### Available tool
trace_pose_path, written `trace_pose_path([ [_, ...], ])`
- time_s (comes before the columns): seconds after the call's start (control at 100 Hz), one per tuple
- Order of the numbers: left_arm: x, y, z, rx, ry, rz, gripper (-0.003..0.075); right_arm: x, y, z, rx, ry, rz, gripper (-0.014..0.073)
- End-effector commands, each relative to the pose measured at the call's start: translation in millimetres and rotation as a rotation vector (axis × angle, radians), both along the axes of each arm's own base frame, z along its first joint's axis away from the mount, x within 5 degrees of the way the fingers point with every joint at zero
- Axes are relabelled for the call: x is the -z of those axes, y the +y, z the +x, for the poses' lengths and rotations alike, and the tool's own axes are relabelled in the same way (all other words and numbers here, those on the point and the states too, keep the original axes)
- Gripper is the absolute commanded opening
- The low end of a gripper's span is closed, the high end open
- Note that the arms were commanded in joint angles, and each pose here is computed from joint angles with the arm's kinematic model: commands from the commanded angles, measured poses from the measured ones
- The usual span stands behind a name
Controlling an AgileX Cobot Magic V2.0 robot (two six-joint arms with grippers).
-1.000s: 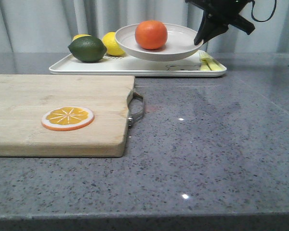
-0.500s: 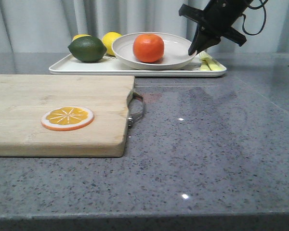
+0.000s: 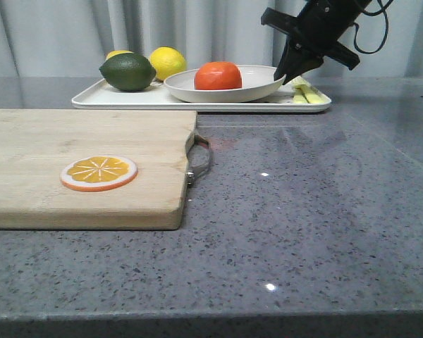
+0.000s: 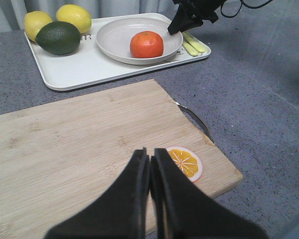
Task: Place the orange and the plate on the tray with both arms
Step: 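Lower the plate onto the tray, open the right gripper, lift away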
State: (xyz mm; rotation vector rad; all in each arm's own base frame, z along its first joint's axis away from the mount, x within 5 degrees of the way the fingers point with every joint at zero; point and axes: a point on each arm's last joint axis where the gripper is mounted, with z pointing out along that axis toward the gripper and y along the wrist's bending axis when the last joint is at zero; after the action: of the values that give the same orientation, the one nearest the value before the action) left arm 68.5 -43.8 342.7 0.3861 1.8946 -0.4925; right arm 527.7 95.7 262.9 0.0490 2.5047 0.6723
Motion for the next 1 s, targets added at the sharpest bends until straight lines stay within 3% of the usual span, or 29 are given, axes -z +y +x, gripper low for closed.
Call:
trace_pose_path([
  [0.0,-15.5,-0.5,1.6,-0.008,-0.084,-0.062,-0.0019,-51.2,-0.8,-8.4,0.016,-0.14,0.055,0.0148],
  [0.23,-15.5,-0.5,1.6,-0.008,-0.084,-0.062,-0.0019,-48.6,-5.0,-10.0,0.008,-0.111,0.03,0.0161],
  [0.48,-15.5,-0.5,1.6,-0.008,-0.084,-0.062,-0.0019,-51.4,-7.1,-11.5,-0.003,-0.111,0.016,0.0353],
  [0.85,-15.5,-0.5,1.6,-0.008,-0.084,-0.062,-0.0019,-85.2,-12.1,-31.9,-0.051,-0.103,-0.061,0.0344],
  [0.99,-15.5,-0.5,1.6,-0.008,-0.084,-0.062,-0.0019,-95.7,-14.4,-41.4,-0.062,-0.09,-0.091,0.0255],
])
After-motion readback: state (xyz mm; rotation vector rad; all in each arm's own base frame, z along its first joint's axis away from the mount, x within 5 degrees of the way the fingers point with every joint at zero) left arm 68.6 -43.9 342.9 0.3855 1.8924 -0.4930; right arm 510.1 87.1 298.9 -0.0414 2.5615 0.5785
